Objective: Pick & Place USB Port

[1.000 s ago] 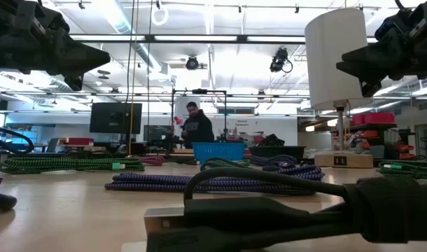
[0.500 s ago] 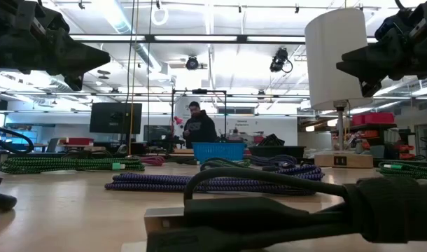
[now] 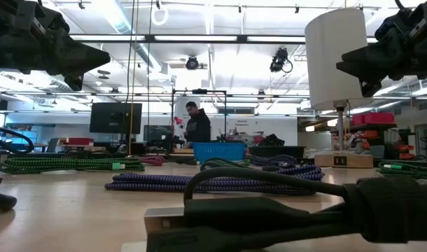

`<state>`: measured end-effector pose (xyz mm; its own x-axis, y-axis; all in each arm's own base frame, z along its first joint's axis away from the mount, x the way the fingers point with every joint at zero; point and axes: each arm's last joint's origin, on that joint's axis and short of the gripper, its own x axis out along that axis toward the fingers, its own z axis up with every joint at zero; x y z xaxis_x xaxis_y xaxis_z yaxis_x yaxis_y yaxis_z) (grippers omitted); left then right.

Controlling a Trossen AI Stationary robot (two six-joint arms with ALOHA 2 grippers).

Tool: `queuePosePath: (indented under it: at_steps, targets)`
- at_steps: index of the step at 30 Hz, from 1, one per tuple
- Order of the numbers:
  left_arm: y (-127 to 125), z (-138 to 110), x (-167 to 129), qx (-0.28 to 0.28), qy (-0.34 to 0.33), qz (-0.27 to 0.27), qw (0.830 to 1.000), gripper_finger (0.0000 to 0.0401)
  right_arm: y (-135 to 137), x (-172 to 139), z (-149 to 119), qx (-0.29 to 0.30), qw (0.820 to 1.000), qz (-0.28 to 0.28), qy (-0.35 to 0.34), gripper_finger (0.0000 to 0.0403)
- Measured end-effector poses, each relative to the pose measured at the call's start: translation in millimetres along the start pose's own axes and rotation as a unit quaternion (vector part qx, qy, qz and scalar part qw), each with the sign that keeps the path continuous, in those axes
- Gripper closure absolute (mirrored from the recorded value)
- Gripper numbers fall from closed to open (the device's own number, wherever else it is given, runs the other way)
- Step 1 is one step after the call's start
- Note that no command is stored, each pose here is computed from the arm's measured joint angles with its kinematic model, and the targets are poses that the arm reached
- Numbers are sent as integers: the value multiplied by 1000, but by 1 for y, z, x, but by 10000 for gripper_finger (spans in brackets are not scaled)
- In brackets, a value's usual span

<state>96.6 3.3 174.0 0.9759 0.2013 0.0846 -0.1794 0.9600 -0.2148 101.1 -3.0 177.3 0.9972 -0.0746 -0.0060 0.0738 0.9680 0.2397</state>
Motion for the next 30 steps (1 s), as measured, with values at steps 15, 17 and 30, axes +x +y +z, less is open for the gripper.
queuePosePath:
  at_steps: [15, 17, 30]
  targets:
    - [0, 0, 0, 0, 0, 0, 1000, 355, 0, 0, 0, 0, 1000, 0, 0, 298]
    - [0, 0, 0, 0, 0, 0, 1000, 355, 0, 0, 0, -2, 1000, -2, 0, 298]
    - [0, 1, 0, -1, -3, -1, 1000, 355, 2, -2, 17, -12, 995, -19, -96, 298]
